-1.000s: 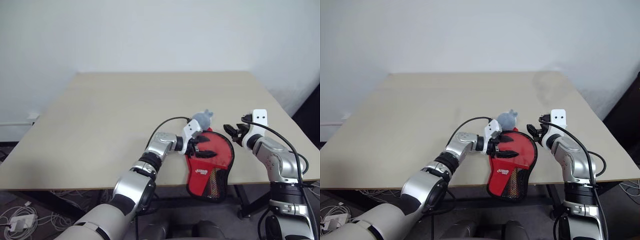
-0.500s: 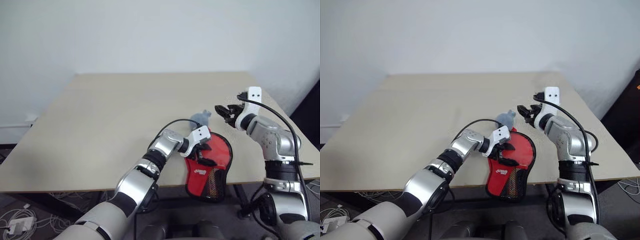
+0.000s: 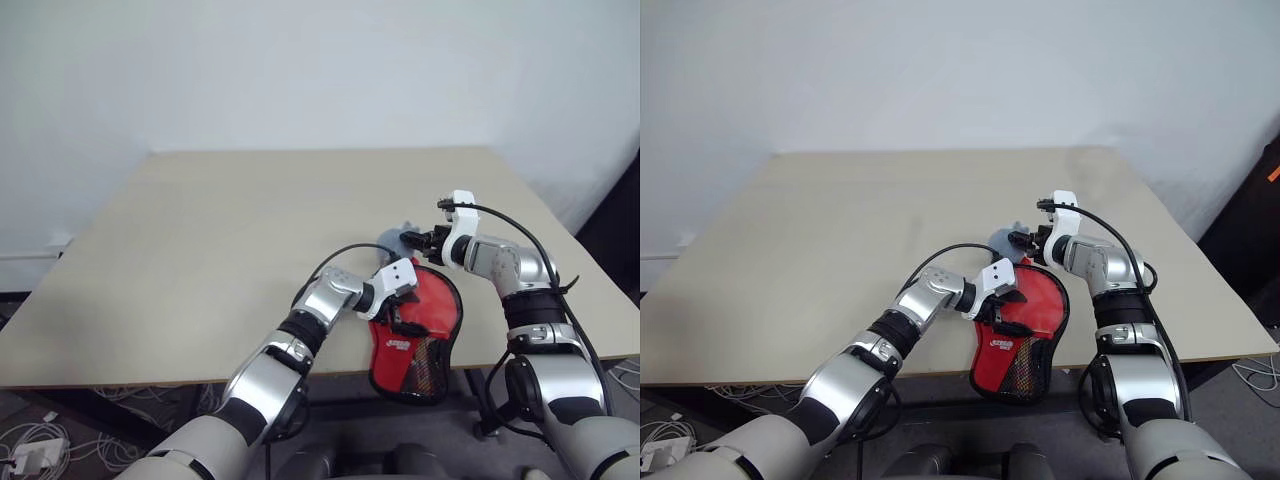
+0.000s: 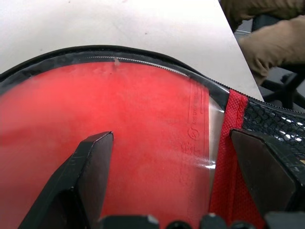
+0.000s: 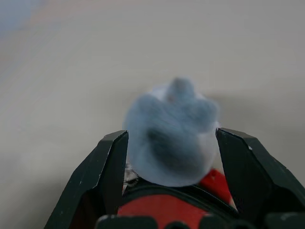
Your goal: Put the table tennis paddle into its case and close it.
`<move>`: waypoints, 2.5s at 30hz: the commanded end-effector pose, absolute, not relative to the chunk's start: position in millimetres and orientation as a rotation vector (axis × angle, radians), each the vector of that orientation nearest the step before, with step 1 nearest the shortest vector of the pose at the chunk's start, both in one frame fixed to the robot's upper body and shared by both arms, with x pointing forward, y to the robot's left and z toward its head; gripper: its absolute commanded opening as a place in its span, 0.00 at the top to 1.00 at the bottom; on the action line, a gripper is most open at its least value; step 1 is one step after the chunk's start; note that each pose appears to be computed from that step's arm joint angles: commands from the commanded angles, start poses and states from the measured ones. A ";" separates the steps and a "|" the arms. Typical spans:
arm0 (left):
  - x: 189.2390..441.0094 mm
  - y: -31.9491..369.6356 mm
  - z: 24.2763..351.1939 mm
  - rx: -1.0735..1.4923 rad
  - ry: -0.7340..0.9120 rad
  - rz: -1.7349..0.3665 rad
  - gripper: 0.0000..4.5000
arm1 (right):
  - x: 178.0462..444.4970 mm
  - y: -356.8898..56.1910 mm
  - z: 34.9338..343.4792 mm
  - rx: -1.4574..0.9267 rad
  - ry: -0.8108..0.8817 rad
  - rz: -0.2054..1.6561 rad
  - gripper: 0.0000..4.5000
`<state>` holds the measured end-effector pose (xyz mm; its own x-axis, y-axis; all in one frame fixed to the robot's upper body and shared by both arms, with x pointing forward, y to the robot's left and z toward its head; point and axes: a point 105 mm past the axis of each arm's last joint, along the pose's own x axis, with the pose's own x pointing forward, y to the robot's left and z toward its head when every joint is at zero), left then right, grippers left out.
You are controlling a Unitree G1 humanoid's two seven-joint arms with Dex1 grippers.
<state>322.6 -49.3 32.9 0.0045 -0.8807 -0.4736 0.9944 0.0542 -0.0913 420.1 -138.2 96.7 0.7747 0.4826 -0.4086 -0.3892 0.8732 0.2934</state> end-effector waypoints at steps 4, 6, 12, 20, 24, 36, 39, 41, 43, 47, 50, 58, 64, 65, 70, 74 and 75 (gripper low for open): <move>309.0 -10.5 -21.0 0.298 0.741 -1.405 0.08 | 433.5 -135.4 113.0 0.162 0.416 0.491 0.16; 309.6 -9.1 -21.3 0.295 0.743 -1.399 0.08 | 433.6 -130.1 109.4 0.187 0.439 0.503 0.01; 310.9 -6.8 -21.6 0.292 0.747 -1.387 0.08 | 434.3 -107.7 108.7 0.289 0.477 0.554 0.01; 313.5 -5.3 -21.1 0.294 0.742 -1.367 0.08 | 437.7 -98.6 91.5 0.238 0.524 0.521 0.01; 314.4 -4.5 -20.7 0.294 0.739 -1.359 0.08 | 443.8 -114.8 78.3 0.024 0.517 0.405 0.22; 314.2 -2.3 -22.4 0.287 0.754 -1.346 0.08 | 454.6 -119.9 99.4 0.050 0.376 0.320 1.00; 313.2 -3.7 -22.7 0.278 0.763 -1.346 0.08 | 458.6 -135.8 108.1 0.066 0.327 0.239 1.00; 312.2 -5.0 -22.9 0.269 0.771 -1.347 0.08 | 460.0 -153.4 112.1 0.060 0.297 0.166 1.00; 310.9 -6.4 -23.3 0.255 0.781 -1.348 0.08 | 459.8 -170.9 115.4 0.056 0.268 0.098 1.00; 308.4 -9.1 -24.1 0.241 0.795 -1.351 0.08 | 453.1 -202.6 111.6 0.041 0.274 0.004 1.00; 306.4 -12.0 -24.2 0.242 0.799 -1.363 0.08 | 439.4 -236.5 108.0 0.026 0.279 -0.065 1.00; 301.8 -17.7 -25.5 0.243 0.810 -1.387 0.08 | 395.2 -297.1 119.3 -0.016 0.286 -0.161 1.00; 296.8 -22.2 -27.1 0.248 0.818 -1.414 0.08 | 347.8 -330.7 132.3 0.002 0.318 -0.212 1.00; 296.3 -22.6 -27.4 0.249 0.819 -1.416 0.08 | 340.8 -331.0 133.1 0.019 0.325 -0.212 1.00; 294.2 -25.3 -27.1 0.244 0.824 -1.429 0.08 | 309.6 -311.2 118.7 0.140 0.411 -0.143 1.00; 293.3 -27.2 -26.9 0.241 0.826 -1.434 0.08 | 295.9 -290.5 97.4 0.228 0.473 -0.101 1.00; 293.2 -27.6 -26.8 0.241 0.826 -1.435 0.08 | 294.2 -288.5 93.3 0.256 0.476 -0.112 1.00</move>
